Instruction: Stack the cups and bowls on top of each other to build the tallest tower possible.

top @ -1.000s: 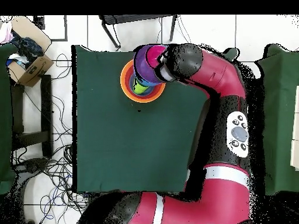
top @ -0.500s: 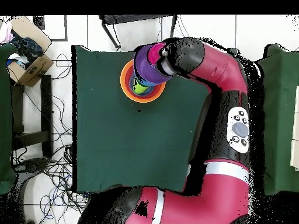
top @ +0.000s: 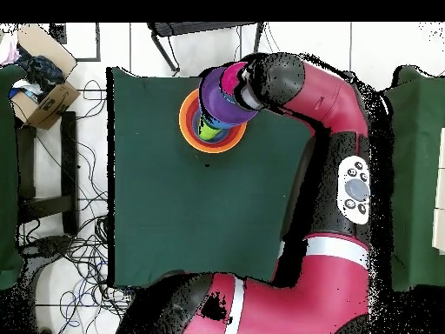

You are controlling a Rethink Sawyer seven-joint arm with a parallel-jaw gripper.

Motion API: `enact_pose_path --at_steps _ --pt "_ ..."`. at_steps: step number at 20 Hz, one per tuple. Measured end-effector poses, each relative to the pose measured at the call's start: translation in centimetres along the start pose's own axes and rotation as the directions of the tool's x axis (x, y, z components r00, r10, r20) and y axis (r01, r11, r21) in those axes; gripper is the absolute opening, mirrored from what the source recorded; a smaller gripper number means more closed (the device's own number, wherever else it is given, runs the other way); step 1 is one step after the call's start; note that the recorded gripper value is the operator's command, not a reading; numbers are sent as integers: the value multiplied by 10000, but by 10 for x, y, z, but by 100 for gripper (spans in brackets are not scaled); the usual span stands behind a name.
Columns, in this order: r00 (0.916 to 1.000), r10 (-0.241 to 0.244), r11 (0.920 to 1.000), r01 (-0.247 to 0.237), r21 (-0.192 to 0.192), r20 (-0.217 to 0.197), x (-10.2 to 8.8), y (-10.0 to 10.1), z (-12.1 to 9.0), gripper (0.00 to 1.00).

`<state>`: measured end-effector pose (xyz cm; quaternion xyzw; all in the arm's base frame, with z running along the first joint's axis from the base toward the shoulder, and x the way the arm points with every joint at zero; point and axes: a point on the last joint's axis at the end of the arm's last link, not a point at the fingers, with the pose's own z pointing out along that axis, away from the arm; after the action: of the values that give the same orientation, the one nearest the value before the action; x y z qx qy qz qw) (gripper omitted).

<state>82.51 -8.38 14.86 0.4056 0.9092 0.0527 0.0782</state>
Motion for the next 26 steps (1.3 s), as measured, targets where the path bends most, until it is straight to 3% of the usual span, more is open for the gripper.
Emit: enact_pose_path --at_steps 11,12,26 --pt "10000 -3 10000 3 -17 -10 0 1 0 0" --pt "10000 -3 10000 3 -19 -14 1 1 -1 100" --pt "9999 -31 9999 33 -168 115 -1 7 -15 100"
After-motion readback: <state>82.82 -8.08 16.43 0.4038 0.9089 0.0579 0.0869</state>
